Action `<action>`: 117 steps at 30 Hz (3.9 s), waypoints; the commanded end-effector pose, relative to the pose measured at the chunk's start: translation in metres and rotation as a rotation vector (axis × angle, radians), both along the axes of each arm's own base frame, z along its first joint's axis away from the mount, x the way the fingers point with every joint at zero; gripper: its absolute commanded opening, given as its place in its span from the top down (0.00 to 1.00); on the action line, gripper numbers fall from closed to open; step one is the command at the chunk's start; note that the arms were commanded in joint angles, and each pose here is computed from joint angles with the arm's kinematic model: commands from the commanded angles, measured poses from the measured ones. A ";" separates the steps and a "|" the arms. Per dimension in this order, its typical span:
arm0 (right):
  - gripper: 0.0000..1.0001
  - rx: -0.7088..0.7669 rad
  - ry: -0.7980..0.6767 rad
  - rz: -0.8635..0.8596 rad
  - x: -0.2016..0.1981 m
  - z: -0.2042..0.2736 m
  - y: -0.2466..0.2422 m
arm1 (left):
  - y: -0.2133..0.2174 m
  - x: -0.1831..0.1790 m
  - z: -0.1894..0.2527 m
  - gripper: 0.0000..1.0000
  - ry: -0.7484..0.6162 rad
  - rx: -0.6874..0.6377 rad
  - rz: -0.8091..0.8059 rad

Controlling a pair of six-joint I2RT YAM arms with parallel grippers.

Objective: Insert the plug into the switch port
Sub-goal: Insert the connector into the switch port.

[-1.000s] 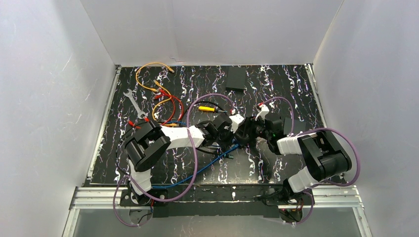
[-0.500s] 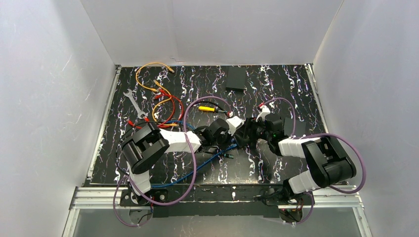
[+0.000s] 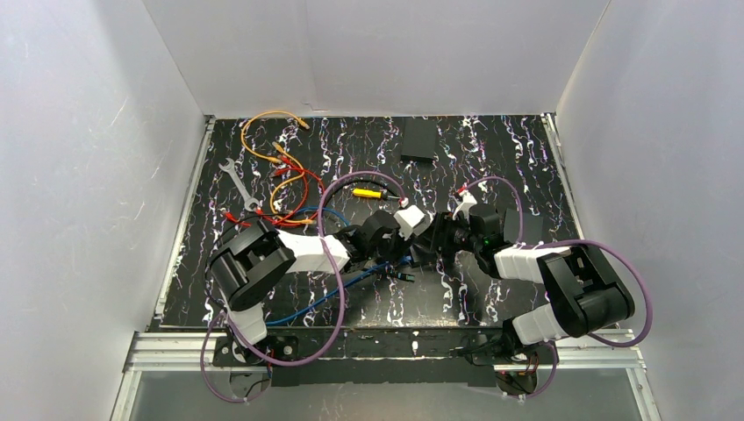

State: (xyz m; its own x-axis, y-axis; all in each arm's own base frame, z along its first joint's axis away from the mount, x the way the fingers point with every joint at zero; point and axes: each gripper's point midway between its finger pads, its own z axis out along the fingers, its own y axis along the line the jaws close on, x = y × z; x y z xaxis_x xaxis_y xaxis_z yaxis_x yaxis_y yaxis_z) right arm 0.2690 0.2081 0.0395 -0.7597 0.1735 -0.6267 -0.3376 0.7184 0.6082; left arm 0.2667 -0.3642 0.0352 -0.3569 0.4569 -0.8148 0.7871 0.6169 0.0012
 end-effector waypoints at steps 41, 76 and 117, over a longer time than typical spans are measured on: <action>0.28 -0.031 0.178 0.051 -0.038 -0.031 -0.003 | 0.039 -0.022 0.000 0.55 0.015 0.145 -0.260; 0.39 0.070 0.137 0.253 -0.057 -0.014 0.032 | -0.012 -0.007 0.041 0.94 -0.005 0.017 -0.328; 0.39 0.210 0.096 0.450 -0.087 0.015 0.064 | -0.059 0.008 0.094 0.92 -0.093 -0.126 -0.214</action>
